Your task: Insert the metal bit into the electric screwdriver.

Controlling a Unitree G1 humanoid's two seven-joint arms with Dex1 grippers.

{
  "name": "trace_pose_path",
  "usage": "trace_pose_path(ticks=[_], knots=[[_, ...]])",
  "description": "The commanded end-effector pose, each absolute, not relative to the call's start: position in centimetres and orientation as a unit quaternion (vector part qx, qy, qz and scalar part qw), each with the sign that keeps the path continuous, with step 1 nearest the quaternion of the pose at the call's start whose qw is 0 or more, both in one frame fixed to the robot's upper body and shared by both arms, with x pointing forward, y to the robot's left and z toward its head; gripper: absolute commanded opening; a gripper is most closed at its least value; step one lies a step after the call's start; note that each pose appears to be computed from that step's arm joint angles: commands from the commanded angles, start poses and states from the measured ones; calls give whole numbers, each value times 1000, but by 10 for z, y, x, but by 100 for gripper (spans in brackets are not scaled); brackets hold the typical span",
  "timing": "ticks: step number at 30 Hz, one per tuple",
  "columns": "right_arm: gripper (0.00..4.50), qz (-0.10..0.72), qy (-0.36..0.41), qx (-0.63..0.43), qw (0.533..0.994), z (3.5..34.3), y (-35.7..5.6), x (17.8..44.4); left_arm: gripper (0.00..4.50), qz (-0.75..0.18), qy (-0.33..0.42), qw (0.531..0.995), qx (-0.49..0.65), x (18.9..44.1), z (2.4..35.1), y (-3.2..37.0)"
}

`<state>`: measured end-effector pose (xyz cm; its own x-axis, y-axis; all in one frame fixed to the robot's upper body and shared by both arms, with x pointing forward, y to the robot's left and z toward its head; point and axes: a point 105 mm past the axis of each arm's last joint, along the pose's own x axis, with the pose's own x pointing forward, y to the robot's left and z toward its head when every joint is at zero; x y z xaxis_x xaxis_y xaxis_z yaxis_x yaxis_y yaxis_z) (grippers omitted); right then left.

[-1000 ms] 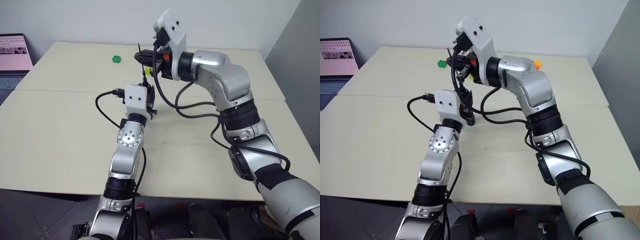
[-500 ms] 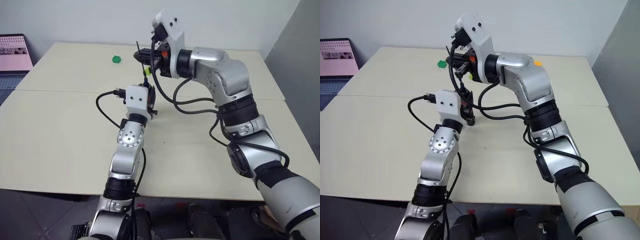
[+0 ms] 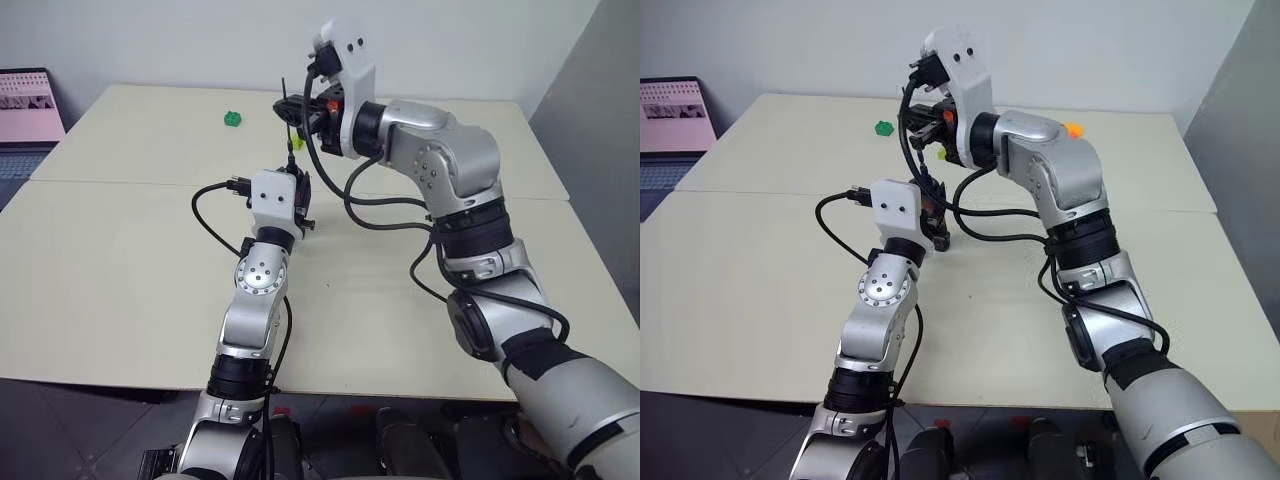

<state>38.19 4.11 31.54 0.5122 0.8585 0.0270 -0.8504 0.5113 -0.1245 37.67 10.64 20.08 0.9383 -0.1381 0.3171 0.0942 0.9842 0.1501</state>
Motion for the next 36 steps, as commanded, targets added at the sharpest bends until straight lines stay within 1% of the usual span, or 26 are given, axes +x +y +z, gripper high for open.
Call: trace_pose_path(ticks=[1, 9, 20, 22, 23, 24, 25, 29, 31, 34, 36], knots=[[0, 483, -10, -45, 875, 297, 42, 382, 164, -44, -171, 982, 66, 377, 205, 113], [0, 481, -16, -48, 875, 294, 47, 371, 164, -41, -172, 982, 69, 377, 205, 113], [0, 493, -18, -64, 868, 290, 49, 369, 164, -43, -171, 982, 70, 377, 205, 113], [43, 495, -25, -65, 866, 292, 48, 368, 164, -44, -171, 982, 69, 377, 205, 113], [48, 496, -27, -66, 865, 292, 47, 368, 164, -44, -171, 982, 69, 377, 205, 113], [71, 499, -30, -67, 864, 294, 47, 368, 164, -44, -171, 982, 69, 377, 205, 113], [108, 502, -33, -68, 862, 295, 46, 367, 164, -44, -171, 982, 69, 377, 205, 113], [193, 511, -45, -68, 856, 302, 43, 366, 164, -45, -171, 982, 68, 377, 205, 113], [253, 514, -52, -60, 854, 308, 37, 366, 164, -47, -172, 982, 69, 377, 205, 113], [318, 514, -60, -43, 854, 317, 24, 367, 164, -47, -173, 981, 69, 377, 206, 114], [324, 510, -68, -27, 857, 324, 14, 369, 164, -48, -174, 981, 69, 377, 207, 115]])
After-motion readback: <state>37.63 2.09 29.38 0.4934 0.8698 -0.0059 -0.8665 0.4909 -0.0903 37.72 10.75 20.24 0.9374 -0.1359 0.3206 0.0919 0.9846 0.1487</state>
